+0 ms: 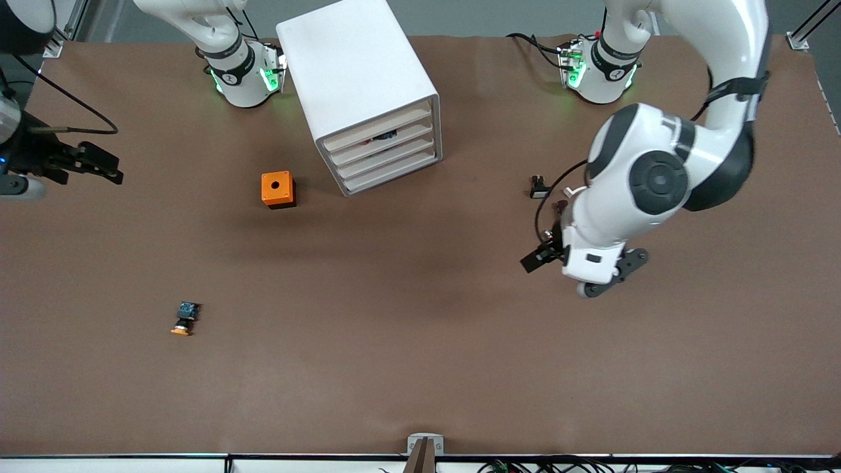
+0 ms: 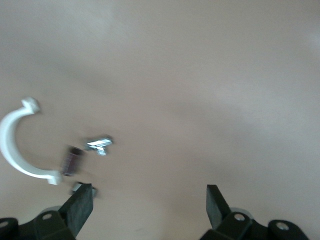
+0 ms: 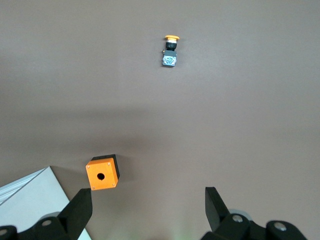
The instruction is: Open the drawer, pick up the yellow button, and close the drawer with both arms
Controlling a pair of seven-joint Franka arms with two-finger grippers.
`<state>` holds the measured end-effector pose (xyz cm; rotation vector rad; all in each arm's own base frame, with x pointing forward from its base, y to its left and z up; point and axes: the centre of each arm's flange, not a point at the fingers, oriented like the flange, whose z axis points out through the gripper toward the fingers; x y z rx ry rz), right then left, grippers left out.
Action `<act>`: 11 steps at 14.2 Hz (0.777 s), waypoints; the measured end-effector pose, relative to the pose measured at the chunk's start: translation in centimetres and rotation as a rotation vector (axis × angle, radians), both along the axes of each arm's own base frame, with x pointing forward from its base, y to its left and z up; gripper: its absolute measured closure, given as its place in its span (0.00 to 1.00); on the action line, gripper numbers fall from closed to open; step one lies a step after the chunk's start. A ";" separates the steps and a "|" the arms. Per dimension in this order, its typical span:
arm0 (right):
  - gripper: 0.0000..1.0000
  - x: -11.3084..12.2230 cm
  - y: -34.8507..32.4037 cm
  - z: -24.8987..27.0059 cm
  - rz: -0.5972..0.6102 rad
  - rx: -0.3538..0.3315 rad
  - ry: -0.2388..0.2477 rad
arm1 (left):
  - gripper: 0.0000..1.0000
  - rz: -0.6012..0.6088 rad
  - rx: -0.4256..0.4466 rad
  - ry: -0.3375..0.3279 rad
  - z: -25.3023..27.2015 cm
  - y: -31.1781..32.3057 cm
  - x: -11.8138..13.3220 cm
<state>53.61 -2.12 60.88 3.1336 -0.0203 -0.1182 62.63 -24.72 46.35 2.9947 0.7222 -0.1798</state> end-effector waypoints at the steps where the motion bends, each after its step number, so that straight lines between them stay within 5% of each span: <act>1: 0.00 -0.3 0.0 0.8 -0.001 0.000 0.014 | 0.00 -0.038 0.000 0.007 1.3 2.5 0.1; 6: 0.00 -0.7 0.9 2.3 0.010 0.000 0.014 | 0.00 -0.184 -0.011 0.031 7.1 13.5 -0.9; 11: 0.00 -2.5 0.3 4.7 -0.005 0.003 -0.009 | 0.00 -0.249 -0.020 0.043 7.3 18.8 -2.7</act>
